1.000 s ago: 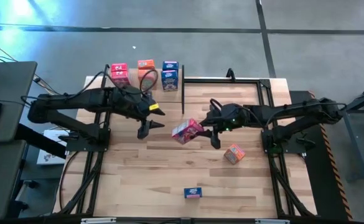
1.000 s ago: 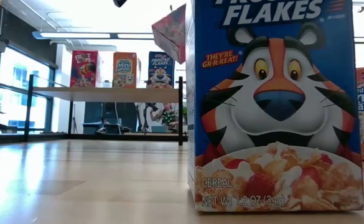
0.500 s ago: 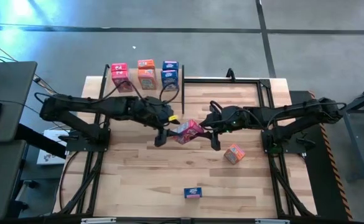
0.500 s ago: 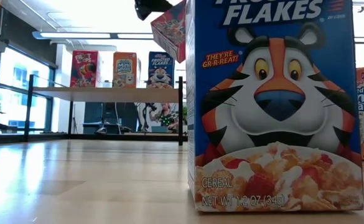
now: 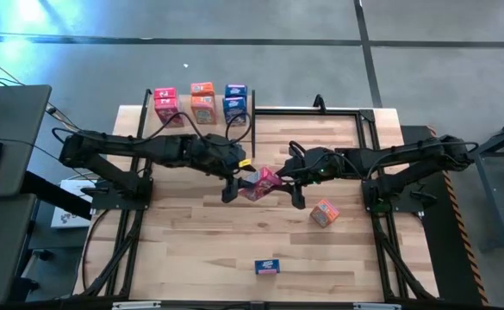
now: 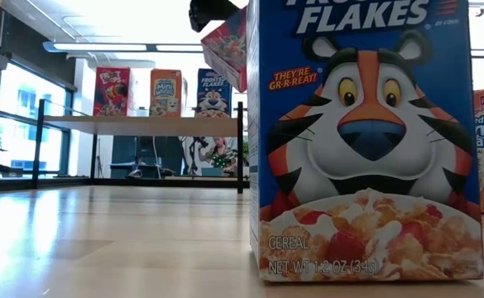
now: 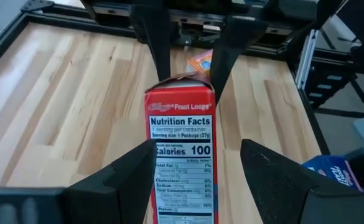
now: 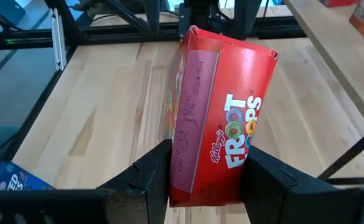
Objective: Stack cereal on shelf
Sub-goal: Put the red cereal box on the the shelf aligned with the other red cereal boxes
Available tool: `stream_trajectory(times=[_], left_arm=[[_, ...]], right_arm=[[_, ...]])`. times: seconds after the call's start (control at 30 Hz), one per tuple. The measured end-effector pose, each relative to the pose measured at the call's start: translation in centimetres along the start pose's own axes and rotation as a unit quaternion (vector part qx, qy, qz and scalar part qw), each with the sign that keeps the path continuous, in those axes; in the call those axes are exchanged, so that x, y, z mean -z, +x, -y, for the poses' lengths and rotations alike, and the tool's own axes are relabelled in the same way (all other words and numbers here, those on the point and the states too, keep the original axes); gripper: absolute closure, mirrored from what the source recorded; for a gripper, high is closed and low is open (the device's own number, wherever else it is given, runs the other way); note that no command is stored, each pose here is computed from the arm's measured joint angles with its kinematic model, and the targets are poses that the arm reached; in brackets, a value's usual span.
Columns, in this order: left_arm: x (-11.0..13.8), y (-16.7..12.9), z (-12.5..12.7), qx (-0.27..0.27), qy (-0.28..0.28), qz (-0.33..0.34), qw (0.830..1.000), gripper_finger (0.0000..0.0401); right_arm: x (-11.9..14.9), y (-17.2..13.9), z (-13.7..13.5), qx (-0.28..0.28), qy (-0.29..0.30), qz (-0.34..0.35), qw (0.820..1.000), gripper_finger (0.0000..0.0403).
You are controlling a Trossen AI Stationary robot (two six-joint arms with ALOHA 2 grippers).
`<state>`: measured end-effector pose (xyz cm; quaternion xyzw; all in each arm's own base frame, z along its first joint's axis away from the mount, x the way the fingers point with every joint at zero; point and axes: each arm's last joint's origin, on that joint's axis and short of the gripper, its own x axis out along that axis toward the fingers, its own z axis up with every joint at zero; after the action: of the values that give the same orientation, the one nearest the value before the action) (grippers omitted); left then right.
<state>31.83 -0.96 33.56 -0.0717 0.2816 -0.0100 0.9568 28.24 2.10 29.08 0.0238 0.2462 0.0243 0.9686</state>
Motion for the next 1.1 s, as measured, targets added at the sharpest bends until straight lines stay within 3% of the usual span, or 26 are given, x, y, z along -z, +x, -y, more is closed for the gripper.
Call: stream_trajectory(times=[0.77, 1.1], left_arm=[[-0.1, 0.0, 0.0, 0.001, -0.017, 0.006, 1.0, 0.0178], [-0.2, -0.1, 0.1, 0.007, -0.017, 0.012, 1.0, 0.0235]], right_arm=[[-1.0, -0.1, -0.1, -0.015, -0.001, 0.052, 0.999, 0.0249], [-1.1, -0.1, -0.1, -0.016, 0.006, 0.057, 0.998, 0.0249]])
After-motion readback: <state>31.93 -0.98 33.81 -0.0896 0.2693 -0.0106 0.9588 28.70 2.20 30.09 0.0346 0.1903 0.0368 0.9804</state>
